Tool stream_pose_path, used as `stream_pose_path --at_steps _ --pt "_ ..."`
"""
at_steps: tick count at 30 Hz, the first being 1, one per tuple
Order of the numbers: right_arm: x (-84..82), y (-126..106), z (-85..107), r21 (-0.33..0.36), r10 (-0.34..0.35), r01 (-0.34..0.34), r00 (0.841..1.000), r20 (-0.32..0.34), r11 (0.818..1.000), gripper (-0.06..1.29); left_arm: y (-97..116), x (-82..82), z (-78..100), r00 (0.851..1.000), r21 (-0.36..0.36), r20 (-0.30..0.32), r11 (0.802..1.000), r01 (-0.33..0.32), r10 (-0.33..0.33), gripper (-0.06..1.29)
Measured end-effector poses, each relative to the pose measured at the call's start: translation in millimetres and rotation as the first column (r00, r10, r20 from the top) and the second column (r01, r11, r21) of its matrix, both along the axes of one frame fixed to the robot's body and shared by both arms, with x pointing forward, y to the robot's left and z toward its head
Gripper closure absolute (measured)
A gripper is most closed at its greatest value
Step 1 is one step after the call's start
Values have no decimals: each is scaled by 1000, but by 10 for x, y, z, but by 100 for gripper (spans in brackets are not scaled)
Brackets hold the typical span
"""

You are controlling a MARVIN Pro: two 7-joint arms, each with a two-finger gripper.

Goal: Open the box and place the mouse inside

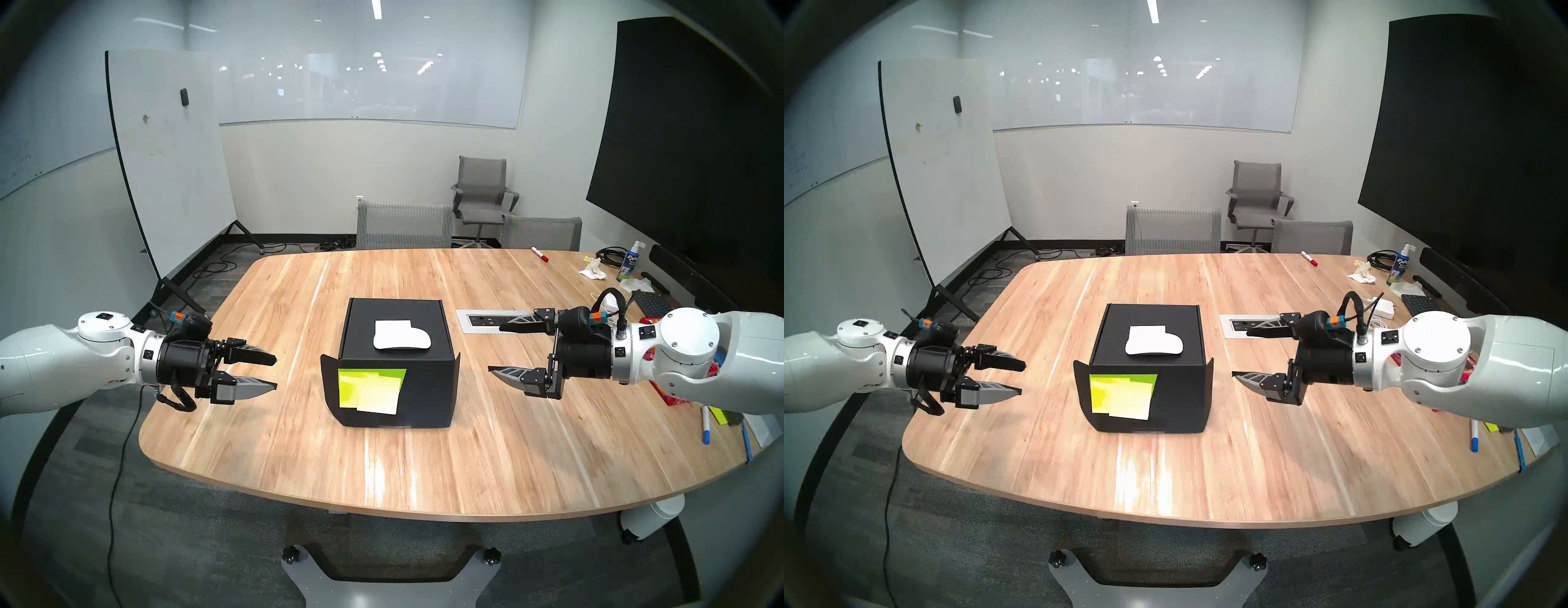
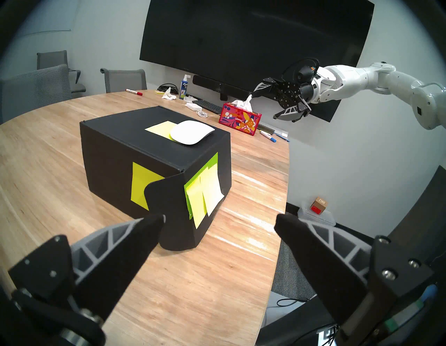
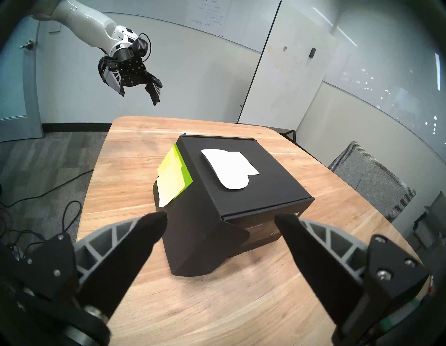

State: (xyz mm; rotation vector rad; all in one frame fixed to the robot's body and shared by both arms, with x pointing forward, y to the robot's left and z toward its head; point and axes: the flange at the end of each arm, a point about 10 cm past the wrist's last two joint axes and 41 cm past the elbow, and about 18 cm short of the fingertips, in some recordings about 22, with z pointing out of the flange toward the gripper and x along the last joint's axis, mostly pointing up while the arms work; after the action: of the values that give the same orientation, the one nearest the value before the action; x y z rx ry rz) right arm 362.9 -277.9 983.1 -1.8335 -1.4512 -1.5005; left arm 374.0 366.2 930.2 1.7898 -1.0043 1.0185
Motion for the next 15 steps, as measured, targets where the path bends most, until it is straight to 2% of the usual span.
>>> stream_pose_path --at_steps 9,15 --pt "46 -45 25 11 6 -6 1000 14 1000 1 0 0 0 1000 0 0 1000 0 0 -3" --pt "146 -119 60 39 31 -32 999 25 999 1 0 0 -1 1000 0 0 1000 0 0 -3"
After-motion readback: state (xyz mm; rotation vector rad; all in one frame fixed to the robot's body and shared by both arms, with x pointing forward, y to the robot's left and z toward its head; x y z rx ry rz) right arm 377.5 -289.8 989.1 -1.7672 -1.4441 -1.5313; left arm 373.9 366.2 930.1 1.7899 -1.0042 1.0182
